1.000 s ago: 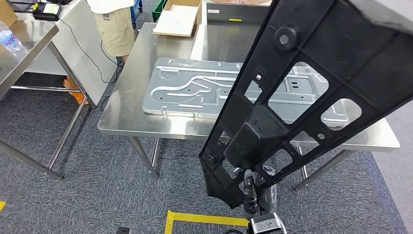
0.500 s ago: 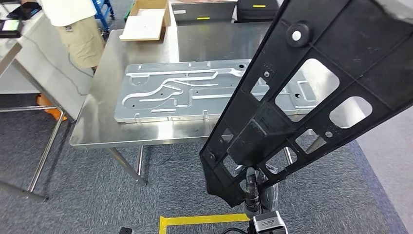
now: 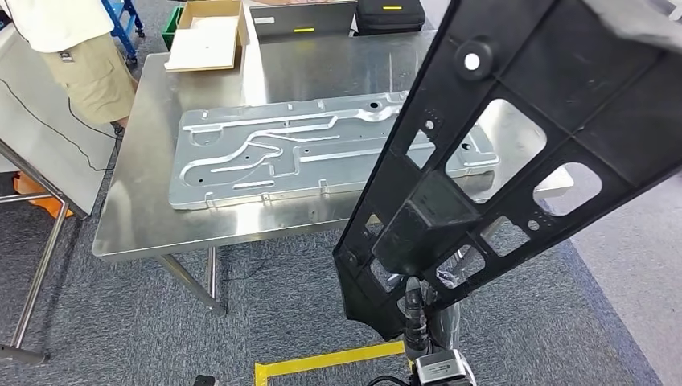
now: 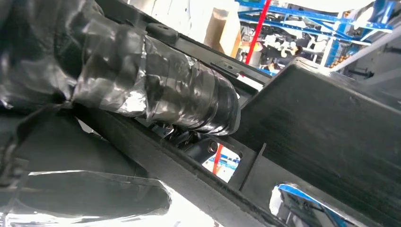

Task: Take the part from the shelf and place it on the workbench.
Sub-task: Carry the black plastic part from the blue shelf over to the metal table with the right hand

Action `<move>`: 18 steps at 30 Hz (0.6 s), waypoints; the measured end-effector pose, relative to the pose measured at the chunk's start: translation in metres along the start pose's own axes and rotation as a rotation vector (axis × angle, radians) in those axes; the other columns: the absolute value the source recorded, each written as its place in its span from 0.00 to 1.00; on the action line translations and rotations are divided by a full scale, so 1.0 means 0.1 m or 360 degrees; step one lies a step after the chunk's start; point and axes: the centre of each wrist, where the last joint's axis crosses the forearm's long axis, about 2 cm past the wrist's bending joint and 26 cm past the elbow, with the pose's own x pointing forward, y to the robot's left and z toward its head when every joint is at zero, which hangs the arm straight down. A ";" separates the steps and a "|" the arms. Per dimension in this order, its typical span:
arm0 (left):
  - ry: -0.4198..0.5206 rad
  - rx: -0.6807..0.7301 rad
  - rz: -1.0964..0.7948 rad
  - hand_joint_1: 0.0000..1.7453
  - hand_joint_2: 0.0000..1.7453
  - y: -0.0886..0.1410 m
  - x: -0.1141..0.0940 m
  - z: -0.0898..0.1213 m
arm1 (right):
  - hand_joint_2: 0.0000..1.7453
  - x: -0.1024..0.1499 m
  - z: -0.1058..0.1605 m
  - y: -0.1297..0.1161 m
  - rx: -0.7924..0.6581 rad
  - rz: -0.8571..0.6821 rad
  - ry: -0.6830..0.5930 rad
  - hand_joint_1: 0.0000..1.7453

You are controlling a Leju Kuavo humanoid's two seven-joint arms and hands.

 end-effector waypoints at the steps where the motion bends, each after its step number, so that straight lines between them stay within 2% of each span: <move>1: -0.0001 0.0000 0.0001 0.00 1.00 0.00 0.00 0.00 | 0.00 0.00 0.00 0.00 0.0000 0.0000 0.0000 1.00; 18: 0.0002 -0.0011 0.0017 0.00 1.00 0.00 0.00 0.00 | 0.00 0.00 -0.01 0.00 -0.0007 -0.0002 0.0006 1.00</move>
